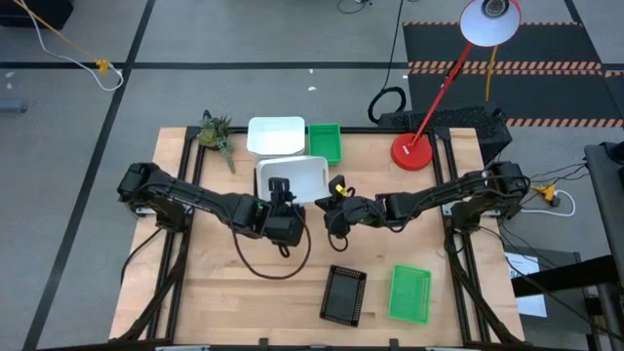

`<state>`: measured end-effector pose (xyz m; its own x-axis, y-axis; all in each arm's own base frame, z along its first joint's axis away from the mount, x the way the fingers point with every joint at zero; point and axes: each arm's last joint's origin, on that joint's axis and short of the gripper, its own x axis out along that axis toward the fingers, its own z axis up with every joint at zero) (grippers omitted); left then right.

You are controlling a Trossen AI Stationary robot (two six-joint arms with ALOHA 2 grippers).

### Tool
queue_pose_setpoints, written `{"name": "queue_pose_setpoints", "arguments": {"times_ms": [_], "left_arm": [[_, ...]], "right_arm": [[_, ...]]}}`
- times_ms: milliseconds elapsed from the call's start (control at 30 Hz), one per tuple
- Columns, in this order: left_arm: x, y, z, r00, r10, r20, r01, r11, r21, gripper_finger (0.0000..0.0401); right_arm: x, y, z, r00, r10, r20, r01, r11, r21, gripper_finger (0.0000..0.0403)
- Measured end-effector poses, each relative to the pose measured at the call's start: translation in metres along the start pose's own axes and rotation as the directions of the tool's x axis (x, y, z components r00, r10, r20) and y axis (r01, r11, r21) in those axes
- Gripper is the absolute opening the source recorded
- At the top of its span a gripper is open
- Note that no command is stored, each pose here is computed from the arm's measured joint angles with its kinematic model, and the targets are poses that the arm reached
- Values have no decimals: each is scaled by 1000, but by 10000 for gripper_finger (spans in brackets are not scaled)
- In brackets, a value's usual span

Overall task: Stack baskets by color
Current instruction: Stack the bottom white bin on top of the top white bins

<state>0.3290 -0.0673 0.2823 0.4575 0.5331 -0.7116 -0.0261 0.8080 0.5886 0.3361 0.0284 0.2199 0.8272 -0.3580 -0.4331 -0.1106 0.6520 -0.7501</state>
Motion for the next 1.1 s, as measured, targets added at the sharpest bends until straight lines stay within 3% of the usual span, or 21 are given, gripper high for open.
{"name": "queue_pose_setpoints", "arguments": {"times_ms": [267,567,1100], "left_arm": [[-1,0,0,1000,7,-1,-7,999,44,129],[-1,-1,0,1000,1,3,-1,999,41,62],[4,0,-3,1000,-7,-17,7,1000,0,103]], "right_arm": [[-8,-11,6,1000,-14,20,12,993,117,1],[-10,-13,8,997,75,35,-80,983,166,0],[-10,-13,7,997,75,34,-79,982,173,2]]}}
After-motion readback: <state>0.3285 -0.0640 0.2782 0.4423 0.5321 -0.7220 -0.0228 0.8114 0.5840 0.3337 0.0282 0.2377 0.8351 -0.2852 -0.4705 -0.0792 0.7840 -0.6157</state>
